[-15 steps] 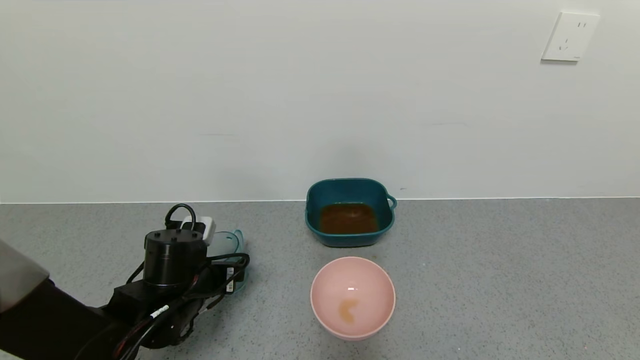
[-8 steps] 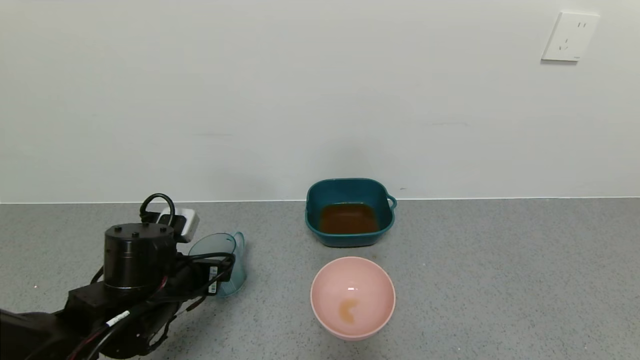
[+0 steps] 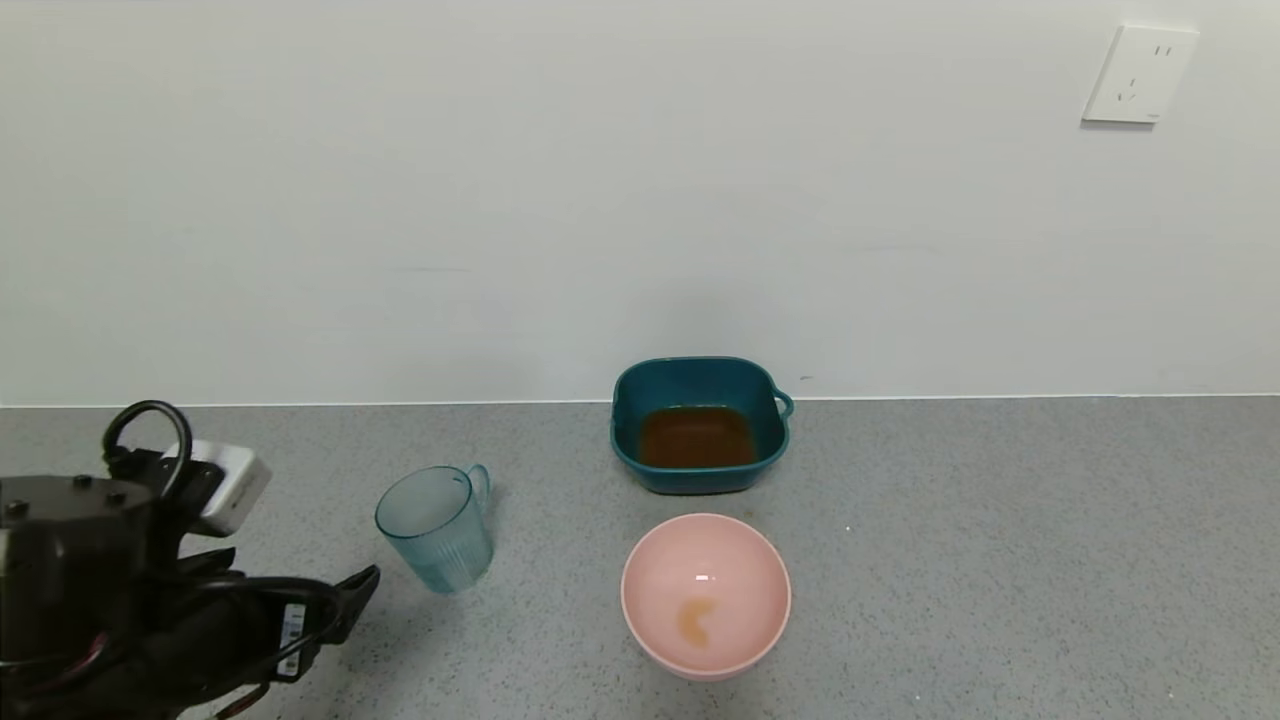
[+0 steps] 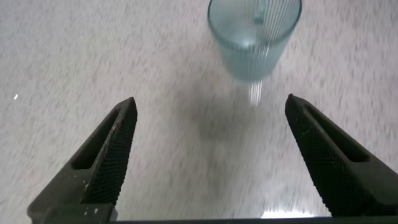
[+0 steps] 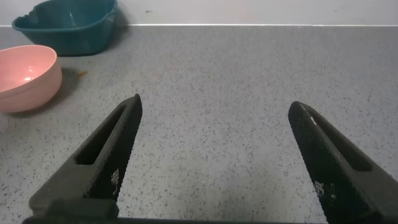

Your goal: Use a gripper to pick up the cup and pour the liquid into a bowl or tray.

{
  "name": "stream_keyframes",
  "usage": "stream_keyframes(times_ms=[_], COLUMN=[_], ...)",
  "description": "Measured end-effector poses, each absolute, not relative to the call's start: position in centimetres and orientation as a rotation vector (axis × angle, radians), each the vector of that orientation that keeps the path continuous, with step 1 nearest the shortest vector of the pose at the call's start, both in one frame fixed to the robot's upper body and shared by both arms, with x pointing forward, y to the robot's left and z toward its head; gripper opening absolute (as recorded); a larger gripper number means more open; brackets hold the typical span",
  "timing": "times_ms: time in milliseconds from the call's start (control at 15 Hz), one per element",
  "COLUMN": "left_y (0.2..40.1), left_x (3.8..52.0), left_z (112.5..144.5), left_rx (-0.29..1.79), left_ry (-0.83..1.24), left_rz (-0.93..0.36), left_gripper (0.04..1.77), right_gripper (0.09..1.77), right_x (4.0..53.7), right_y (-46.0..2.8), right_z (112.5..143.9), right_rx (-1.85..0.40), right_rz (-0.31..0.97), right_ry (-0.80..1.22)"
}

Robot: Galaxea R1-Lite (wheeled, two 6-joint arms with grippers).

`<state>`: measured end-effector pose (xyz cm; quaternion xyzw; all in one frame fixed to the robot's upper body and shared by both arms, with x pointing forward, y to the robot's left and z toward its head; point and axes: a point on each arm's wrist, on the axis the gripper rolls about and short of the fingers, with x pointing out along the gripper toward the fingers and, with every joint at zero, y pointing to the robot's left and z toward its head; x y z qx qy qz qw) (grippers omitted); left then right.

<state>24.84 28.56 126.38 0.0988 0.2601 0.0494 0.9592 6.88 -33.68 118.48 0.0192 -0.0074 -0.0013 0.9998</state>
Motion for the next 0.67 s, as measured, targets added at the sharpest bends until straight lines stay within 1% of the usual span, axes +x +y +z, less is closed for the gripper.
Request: stream_keyframes(times_ms=[400,667], left_y=[31.0,32.4], left_x=[18.3,14.5], left_z=[127.8,127.6], left_rx=[0.209,0.194], left_ry=[0.555,0.531], left_rz=[0.094,0.098], left_gripper=[1.71,1.71], right_gripper=[1.71,1.71], right_x=[6.9,6.9], right_y=[-33.7,-33.7], right_z=[118.5,118.5], right_rx=[0.038,0.038], right_rz=[-0.003,-0.004], right_ry=[-0.015,-0.015])
